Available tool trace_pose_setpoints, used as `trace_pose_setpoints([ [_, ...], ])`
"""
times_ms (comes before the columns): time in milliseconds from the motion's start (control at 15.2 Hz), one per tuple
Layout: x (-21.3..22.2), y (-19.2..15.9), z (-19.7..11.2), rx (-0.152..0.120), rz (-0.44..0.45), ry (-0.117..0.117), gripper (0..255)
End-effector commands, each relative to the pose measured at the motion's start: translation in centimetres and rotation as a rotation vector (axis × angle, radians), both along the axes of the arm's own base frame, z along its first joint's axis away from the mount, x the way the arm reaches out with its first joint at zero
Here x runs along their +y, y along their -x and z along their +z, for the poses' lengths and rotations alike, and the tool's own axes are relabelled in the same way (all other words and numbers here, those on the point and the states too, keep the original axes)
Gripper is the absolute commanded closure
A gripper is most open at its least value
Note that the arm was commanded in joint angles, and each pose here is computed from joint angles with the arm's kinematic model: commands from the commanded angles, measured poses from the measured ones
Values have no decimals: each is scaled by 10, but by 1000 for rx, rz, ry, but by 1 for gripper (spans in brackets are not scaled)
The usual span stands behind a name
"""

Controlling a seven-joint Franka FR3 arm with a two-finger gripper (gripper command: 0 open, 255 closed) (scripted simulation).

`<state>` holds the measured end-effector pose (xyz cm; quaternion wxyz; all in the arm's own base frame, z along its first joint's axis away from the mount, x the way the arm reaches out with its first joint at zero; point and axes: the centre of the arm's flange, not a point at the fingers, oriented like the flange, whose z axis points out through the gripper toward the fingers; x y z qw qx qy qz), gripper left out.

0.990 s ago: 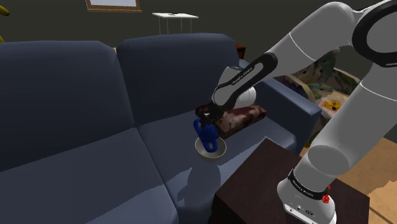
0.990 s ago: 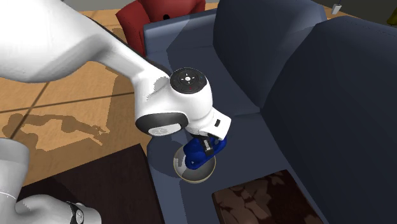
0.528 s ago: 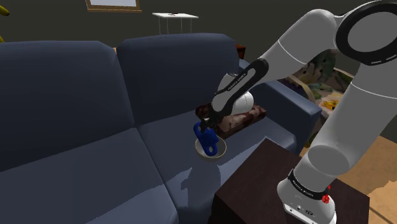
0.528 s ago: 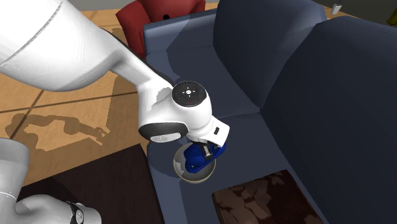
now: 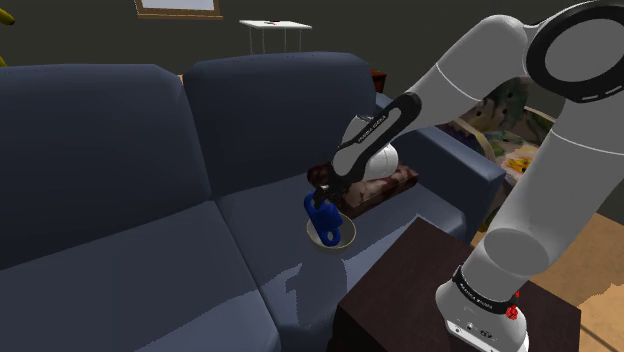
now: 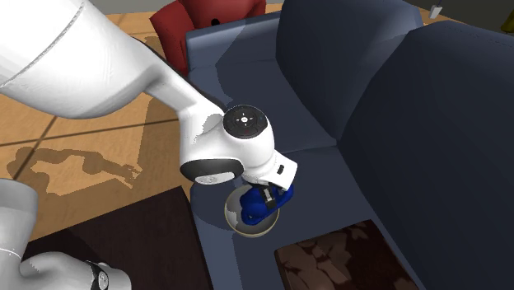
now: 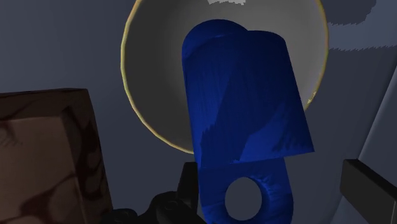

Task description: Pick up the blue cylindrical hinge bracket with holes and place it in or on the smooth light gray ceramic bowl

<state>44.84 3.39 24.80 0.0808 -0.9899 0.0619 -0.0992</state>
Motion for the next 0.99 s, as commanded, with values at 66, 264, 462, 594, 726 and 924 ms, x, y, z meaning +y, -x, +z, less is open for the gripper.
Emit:
trace_pose_setpoints([
  [66,0,0,0,0,0,0,0],
  [264,-2,3,13,0,0,0,0],
  [462,-7,10,48,0,0,0,0],
  [594,-7,10,48,0,0,0,0],
  [726,-7,10,48,0,0,0,0],
  [924,-7,10,48,0,0,0,0],
])
